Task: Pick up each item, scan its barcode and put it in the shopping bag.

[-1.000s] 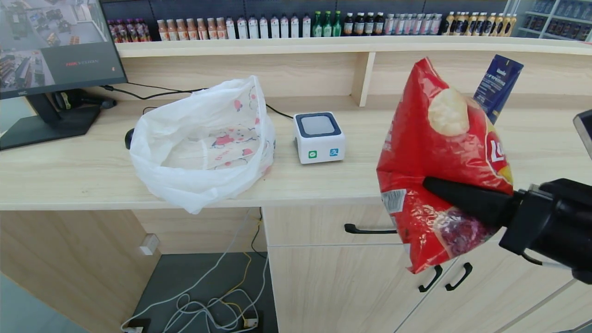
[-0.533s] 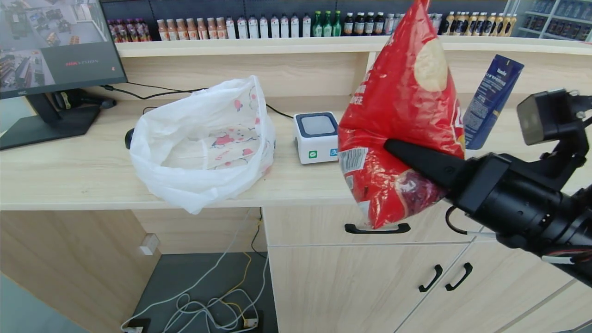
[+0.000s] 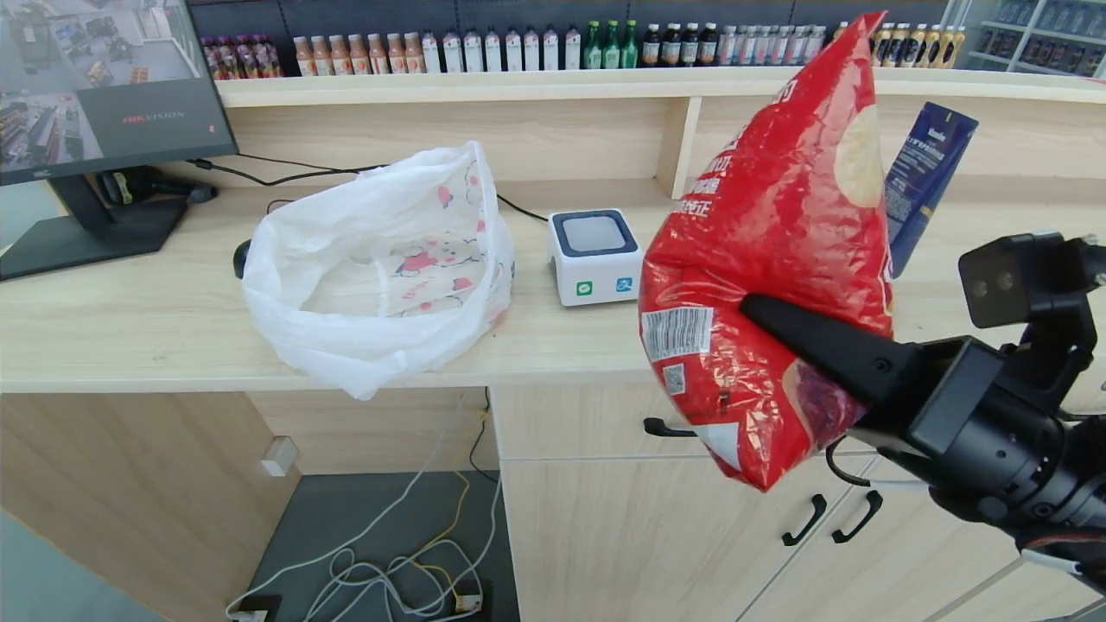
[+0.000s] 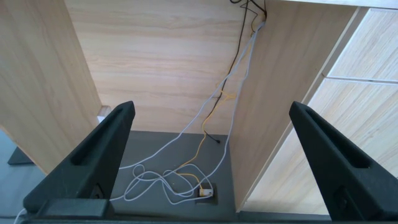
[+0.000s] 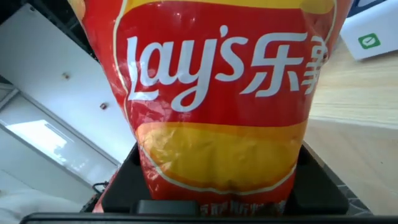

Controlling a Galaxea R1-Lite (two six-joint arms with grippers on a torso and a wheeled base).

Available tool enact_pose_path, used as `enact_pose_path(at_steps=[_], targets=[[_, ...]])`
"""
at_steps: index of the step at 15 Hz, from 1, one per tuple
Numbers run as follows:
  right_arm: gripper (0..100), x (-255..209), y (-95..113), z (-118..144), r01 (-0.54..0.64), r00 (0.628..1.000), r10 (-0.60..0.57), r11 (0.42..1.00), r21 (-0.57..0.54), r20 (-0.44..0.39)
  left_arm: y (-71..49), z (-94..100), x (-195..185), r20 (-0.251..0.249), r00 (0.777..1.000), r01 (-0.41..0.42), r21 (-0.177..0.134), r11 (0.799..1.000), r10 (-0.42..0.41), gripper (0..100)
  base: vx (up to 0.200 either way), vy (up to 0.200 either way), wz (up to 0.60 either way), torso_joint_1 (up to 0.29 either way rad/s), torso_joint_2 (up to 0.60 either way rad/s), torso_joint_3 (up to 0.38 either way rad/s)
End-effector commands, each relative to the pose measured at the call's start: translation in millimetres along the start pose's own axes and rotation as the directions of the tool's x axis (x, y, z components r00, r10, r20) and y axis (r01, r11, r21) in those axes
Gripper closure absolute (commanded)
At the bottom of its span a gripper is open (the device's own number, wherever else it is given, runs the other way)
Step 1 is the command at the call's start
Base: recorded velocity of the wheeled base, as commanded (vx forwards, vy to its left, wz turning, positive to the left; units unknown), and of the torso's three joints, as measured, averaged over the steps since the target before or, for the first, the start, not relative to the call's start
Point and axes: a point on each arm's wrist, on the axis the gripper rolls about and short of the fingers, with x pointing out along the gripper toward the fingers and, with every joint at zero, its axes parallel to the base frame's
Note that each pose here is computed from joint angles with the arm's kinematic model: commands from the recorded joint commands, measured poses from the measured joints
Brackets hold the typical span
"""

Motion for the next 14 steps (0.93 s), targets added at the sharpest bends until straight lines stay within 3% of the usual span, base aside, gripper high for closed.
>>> enact_pose_path(at_steps=[1, 7, 10, 14], targets=[[100, -3.2, -2.2, -4.1, 0.005, 1.000, -0.005, 1.000, 0.024, -0.007, 0.0, 0.0, 0.0, 0.000, 1.000, 0.000, 0.000, 1.000, 0.000, 0, 0.000, 0.000, 0.00, 0.000, 0.00, 0.000], [100, -2.1, 13.4, -4.0, -0.072, 0.997, 0.072, 0.986, 0.149, 0.004, 0.0, 0.0, 0.0, 0.000, 1.000, 0.000, 0.000, 1.000, 0.000, 0, 0.000, 0.000, 0.00, 0.000, 0.00, 0.000], [100, -10.4, 31.5, -3.9, -0.133, 0.991, 0.135, 0.965, 0.226, 0.004, 0.0, 0.0, 0.0, 0.000, 1.000, 0.000, 0.000, 1.000, 0.000, 0, 0.000, 0.000, 0.00, 0.000, 0.00, 0.000], [100, -12.1, 34.9, -5.9, -0.142, 0.989, 0.148, 0.958, 0.248, -0.003, 0.0, 0.0, 0.0, 0.000, 1.000, 0.000, 0.000, 1.000, 0.000, 0, 0.000, 0.000, 0.00, 0.000, 0.00, 0.000]])
